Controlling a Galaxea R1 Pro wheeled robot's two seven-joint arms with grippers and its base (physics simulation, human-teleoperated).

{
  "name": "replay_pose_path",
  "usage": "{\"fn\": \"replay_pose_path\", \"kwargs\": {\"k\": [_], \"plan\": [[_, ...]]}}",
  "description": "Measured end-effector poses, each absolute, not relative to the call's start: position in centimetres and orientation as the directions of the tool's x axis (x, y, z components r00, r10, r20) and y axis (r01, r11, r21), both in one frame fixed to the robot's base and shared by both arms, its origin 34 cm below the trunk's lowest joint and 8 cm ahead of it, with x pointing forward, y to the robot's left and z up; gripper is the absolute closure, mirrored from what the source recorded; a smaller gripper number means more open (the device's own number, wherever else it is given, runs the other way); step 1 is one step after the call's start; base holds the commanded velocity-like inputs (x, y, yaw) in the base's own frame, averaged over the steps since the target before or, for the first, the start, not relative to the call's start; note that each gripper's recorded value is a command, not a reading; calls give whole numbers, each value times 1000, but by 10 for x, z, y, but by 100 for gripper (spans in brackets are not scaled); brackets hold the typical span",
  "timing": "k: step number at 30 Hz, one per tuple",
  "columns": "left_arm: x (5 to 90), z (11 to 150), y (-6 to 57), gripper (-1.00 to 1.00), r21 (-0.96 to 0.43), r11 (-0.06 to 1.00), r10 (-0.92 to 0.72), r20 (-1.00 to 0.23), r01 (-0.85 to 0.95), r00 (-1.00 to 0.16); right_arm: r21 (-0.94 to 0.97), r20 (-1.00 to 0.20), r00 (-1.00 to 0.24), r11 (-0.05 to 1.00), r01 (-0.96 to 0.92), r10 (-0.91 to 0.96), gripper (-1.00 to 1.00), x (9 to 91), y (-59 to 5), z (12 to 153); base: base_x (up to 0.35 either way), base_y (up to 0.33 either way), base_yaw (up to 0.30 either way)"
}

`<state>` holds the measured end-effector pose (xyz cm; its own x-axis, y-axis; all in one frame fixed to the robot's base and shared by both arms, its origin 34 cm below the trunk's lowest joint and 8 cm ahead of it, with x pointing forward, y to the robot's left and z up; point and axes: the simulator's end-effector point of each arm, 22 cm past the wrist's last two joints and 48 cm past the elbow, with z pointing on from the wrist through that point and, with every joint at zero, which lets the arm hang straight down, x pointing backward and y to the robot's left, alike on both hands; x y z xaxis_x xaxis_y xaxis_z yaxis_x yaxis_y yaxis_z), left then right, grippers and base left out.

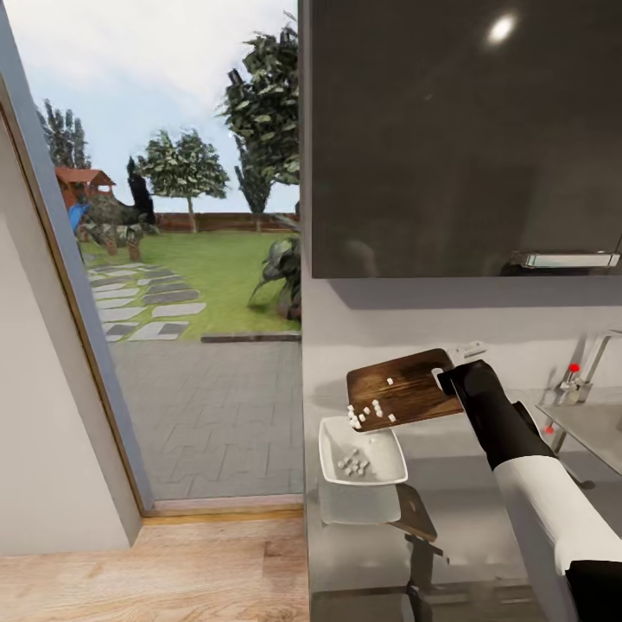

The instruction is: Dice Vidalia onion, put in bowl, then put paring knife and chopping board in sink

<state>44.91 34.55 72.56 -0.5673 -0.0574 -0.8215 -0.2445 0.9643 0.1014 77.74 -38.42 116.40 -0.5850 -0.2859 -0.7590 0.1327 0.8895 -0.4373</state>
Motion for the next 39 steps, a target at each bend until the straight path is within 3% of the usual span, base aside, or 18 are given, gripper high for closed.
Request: {"fn": "replay_pose_path", "kwargs": {"k": [39], "plan": [[449,726,345,-100,101,964,-57,-822,-244,-567,-499,-736,-575,860,105,-357,100,780,-375,1170,0,0,0]]}}
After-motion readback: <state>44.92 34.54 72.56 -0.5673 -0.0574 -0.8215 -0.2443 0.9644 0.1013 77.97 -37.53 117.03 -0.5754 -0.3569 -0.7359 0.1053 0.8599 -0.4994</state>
